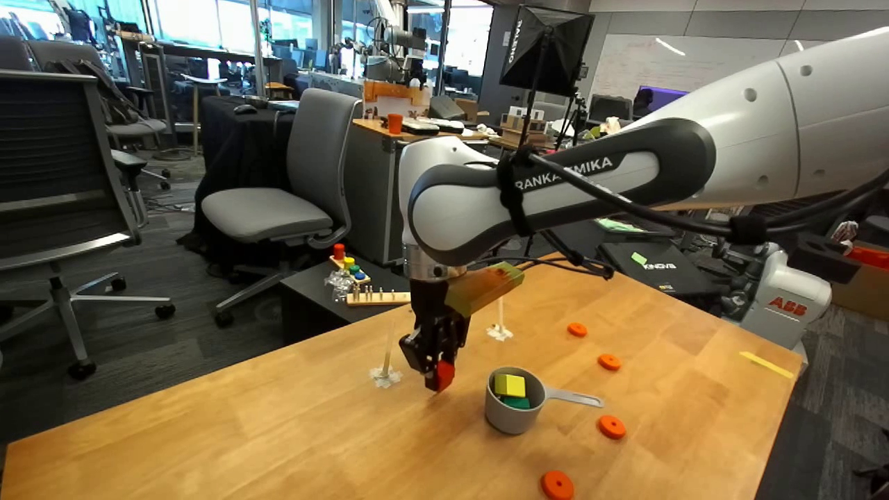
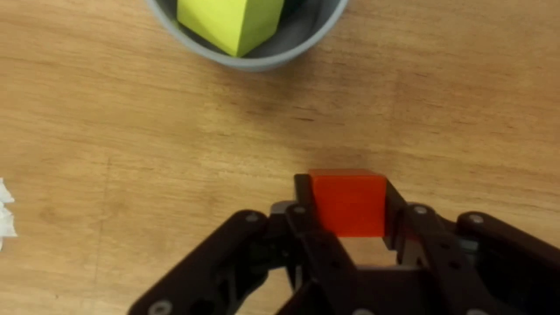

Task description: Put the blocks in the cup

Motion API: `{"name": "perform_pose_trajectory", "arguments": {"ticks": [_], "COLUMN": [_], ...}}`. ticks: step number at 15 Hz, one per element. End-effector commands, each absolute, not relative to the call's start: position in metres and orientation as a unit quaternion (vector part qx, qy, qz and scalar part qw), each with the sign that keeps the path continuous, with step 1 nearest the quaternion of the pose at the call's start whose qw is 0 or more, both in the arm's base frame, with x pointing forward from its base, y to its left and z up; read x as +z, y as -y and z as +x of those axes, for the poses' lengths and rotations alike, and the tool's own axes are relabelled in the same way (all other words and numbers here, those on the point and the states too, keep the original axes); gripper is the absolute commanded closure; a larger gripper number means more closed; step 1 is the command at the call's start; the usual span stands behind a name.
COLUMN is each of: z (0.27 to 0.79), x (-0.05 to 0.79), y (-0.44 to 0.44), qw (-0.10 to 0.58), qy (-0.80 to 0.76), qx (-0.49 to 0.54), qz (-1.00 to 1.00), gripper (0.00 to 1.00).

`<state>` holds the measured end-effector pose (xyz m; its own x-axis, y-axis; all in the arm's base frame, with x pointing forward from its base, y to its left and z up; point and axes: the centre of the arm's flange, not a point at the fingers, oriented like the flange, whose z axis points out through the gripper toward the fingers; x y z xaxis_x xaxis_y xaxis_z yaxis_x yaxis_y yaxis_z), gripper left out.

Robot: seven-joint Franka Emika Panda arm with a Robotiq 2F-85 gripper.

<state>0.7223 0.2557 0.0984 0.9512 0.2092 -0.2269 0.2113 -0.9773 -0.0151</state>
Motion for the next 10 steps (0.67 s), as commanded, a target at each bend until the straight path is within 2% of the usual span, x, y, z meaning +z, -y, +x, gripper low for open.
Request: {"name": "perform_pose_trajectory", "arguments": {"ticks": [1, 10], "z": [0.728, 0.690], "x": [0.134, 0.172], "y": [-0.257, -0.255], "qw": [0.009, 0.006], "qy": [-0.097, -0.055], "qx": [-0.098, -0.084], "qz": [0.990, 0.995], "gripper": [0.88, 0.88]}}
